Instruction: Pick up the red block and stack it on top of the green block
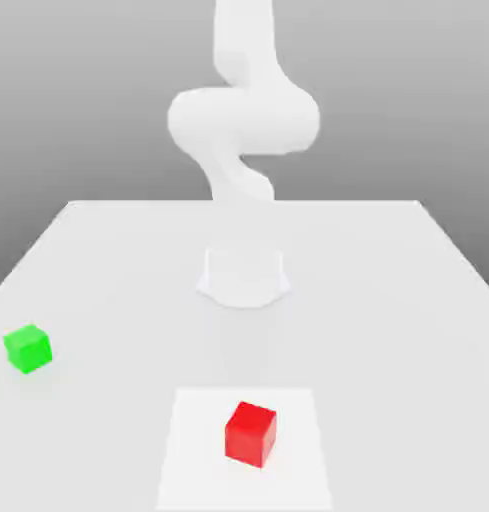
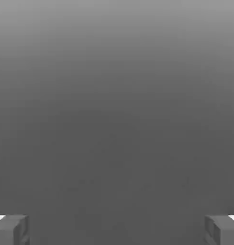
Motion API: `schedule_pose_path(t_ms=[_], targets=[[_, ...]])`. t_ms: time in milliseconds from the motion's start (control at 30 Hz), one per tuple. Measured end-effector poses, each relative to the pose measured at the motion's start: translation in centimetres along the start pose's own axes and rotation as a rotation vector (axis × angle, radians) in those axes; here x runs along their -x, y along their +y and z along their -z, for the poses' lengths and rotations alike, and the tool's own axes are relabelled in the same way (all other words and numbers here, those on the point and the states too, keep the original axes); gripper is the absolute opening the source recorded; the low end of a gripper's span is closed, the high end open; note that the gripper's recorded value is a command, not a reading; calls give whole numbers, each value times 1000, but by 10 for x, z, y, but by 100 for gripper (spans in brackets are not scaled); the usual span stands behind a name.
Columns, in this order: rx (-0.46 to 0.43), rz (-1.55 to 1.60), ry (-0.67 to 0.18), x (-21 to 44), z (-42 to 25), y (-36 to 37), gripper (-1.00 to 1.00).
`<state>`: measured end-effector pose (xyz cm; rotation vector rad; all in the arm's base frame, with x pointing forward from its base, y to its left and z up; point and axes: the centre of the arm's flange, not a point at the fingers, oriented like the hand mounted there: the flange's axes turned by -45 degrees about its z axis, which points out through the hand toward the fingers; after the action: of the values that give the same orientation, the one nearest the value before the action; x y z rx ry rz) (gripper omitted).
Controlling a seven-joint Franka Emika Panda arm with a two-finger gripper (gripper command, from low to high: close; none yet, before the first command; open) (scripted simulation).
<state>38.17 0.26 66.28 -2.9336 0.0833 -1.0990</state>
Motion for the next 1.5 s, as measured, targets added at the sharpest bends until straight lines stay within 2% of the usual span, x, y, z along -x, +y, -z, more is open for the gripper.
schedule_pose_path(t_ms=[167, 367, 700, 867, 900, 1133, 1333, 1500], targets=[[32, -79, -171, 31, -117, -2, 0], [73, -173, -368, 100, -233, 0, 0], [147, -325, -682, 264, -359, 4, 0], [152, -336, -703, 306, -400, 5, 0], [153, -335, -703, 313, -407, 5, -100], [152, -336, -702, 315, -409, 5, -100], [155, -338, -702, 278, -366, 7, -100], [217, -471, -694, 276, -341, 145, -100]])
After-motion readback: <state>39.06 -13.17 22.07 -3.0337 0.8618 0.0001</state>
